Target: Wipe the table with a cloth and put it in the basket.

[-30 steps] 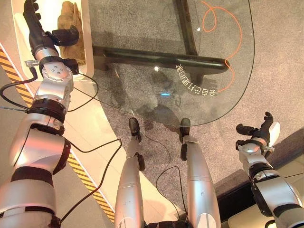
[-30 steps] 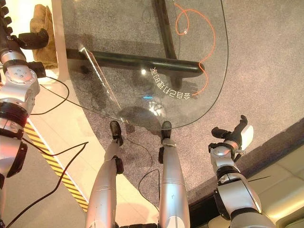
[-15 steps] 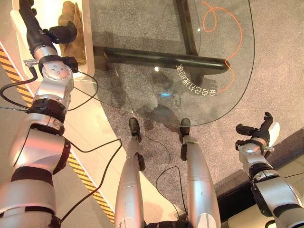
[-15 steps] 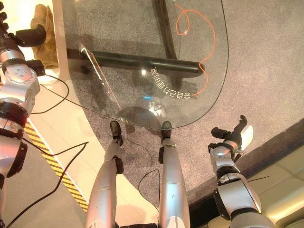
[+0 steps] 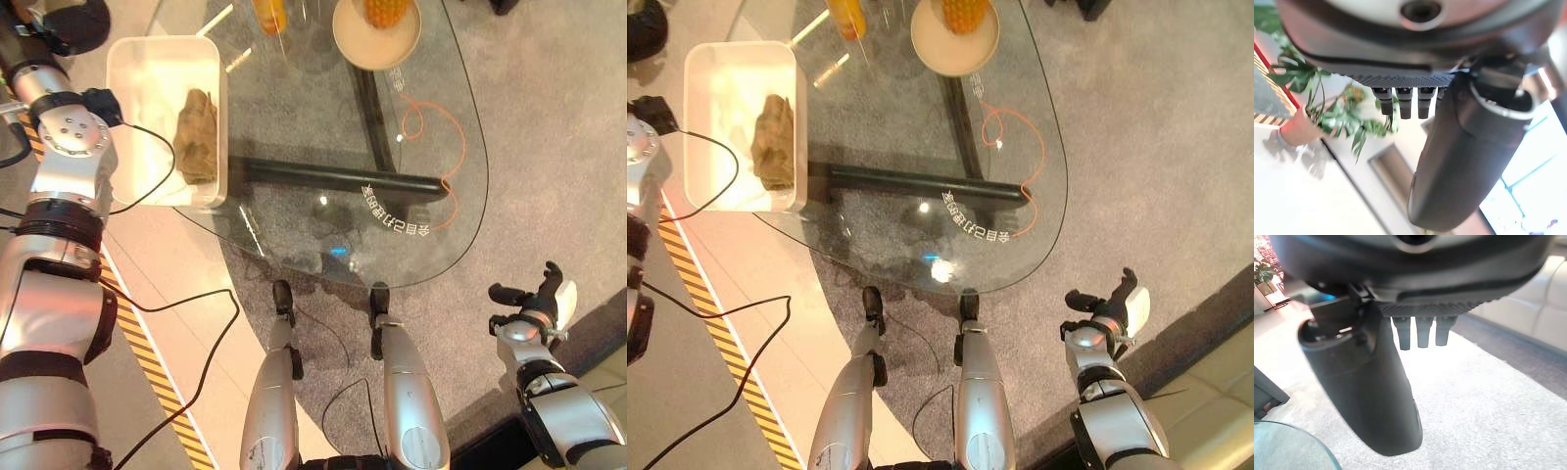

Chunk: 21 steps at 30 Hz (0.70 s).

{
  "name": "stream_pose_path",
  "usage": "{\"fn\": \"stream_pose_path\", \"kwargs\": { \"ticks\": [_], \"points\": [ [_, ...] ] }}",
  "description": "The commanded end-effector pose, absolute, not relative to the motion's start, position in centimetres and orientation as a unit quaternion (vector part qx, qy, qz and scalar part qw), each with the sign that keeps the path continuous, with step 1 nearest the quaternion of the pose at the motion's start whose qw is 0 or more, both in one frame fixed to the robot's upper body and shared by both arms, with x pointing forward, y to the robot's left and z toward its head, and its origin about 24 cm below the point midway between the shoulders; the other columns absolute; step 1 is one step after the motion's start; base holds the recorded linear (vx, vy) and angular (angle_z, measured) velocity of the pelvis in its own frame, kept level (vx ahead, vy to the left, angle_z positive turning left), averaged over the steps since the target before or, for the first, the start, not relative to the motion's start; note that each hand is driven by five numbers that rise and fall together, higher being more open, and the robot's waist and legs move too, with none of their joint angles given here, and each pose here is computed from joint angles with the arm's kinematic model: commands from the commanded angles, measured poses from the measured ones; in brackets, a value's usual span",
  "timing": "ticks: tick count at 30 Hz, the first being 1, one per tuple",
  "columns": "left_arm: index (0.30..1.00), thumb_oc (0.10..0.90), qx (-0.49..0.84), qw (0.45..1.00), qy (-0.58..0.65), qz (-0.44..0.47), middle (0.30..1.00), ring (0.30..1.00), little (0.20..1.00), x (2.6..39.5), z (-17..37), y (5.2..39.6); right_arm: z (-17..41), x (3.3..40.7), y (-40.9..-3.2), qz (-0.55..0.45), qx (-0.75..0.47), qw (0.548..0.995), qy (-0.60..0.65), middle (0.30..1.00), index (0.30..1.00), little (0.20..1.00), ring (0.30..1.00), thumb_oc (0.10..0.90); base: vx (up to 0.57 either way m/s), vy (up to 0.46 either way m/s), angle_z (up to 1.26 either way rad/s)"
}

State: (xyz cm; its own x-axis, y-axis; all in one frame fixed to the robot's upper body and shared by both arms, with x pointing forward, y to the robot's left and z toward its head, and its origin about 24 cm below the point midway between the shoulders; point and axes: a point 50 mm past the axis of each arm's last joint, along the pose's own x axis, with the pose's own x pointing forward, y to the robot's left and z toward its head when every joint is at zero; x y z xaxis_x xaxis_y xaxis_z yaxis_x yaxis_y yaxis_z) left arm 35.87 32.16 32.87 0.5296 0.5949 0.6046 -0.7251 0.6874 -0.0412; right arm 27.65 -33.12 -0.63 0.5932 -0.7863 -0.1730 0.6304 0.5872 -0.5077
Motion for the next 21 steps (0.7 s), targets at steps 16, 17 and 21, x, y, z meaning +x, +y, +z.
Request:
{"fn": "stream_pose_path", "kwargs": {
  "ticks": [16, 17, 21],
  "points": [
    [0.900, 0.800, 0.089, 0.916, -0.101, 0.378, 0.900, 0.900, 0.900, 28.6, 14.9, 41.2, -8.6, 12.8, -37.1, -0.408, -0.203, 0.782, 0.425, 0.900, 0.900, 0.900, 0.900, 0.800, 0.07, -0.016, 0.07],
    [0.900, 0.800, 0.092, 0.922, -0.063, 0.370, 0.900, 0.900, 0.900, 27.8, 12.5, 41.2, -9.1, 12.1, -36.9, -0.398, -0.209, 0.778, 0.439, 0.900, 0.900, 0.900, 0.900, 0.800, 0.12, -0.030, 0.17],
    [0.900, 0.800, 0.089, 0.932, 0.071, 0.343, 0.900, 0.900, 0.900, 24.1, 4.2, 40.2, -10.4, 9.7, -36.1, -0.369, -0.207, 0.763, 0.488, 0.900, 0.900, 0.900, 0.900, 0.800, 0.06, -0.014, 0.06]
  ]
}}
